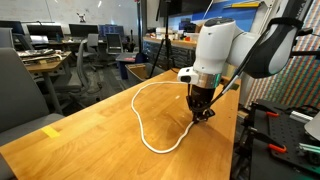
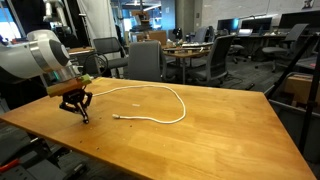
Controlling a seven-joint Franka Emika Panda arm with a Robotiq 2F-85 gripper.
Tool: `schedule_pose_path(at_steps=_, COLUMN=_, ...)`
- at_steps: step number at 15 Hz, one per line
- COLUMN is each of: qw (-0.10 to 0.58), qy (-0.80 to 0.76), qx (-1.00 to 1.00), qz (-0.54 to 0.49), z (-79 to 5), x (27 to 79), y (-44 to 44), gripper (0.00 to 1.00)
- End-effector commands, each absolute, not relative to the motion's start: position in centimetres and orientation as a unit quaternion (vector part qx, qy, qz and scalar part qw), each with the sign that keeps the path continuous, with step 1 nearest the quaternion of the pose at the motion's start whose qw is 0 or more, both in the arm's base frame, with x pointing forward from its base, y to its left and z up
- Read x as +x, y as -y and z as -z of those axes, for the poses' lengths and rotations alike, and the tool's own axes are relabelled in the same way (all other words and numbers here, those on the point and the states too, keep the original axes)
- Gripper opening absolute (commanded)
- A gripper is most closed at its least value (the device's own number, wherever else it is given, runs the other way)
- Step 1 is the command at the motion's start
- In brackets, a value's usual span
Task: Tie a knot using the white chord
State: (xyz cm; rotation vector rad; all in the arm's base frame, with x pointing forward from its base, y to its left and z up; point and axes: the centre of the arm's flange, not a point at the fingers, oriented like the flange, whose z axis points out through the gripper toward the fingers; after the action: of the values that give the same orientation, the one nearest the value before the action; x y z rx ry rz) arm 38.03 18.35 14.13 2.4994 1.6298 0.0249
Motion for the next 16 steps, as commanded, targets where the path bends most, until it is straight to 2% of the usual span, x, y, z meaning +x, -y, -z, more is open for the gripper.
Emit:
schedule_pose_path(at_steps=1, qw=0.102, qy=-0.541, qx=0.834, qz=0.034, z=-20.9, x=39.2, y=-16.4, gripper=0.08)
schedule_pose_path(at_steps=2, qw=0.112, qy=-0.525, qx=0.842, qz=0.044, z=-21.5, x=39.5, y=-15.6, gripper=0.1)
schedule_pose_path(at_steps=5, qw=0.129, qy=-0.486, qx=0.862, qz=0.057, z=-23.8, x=40.9, y=-12.9, gripper=0.05)
schedule_pose_path(at_steps=11, qw=0.126, qy=-0.334, qx=0.934, qz=-0.013, z=-30.8, x=41.3, y=-0.6, gripper=0.05)
schedule_pose_path(at_steps=16, qw=0.095, qy=-0.18, qx=0.979, qz=-0.028, z=-32.0, x=36.4, y=12.3, gripper=0.04)
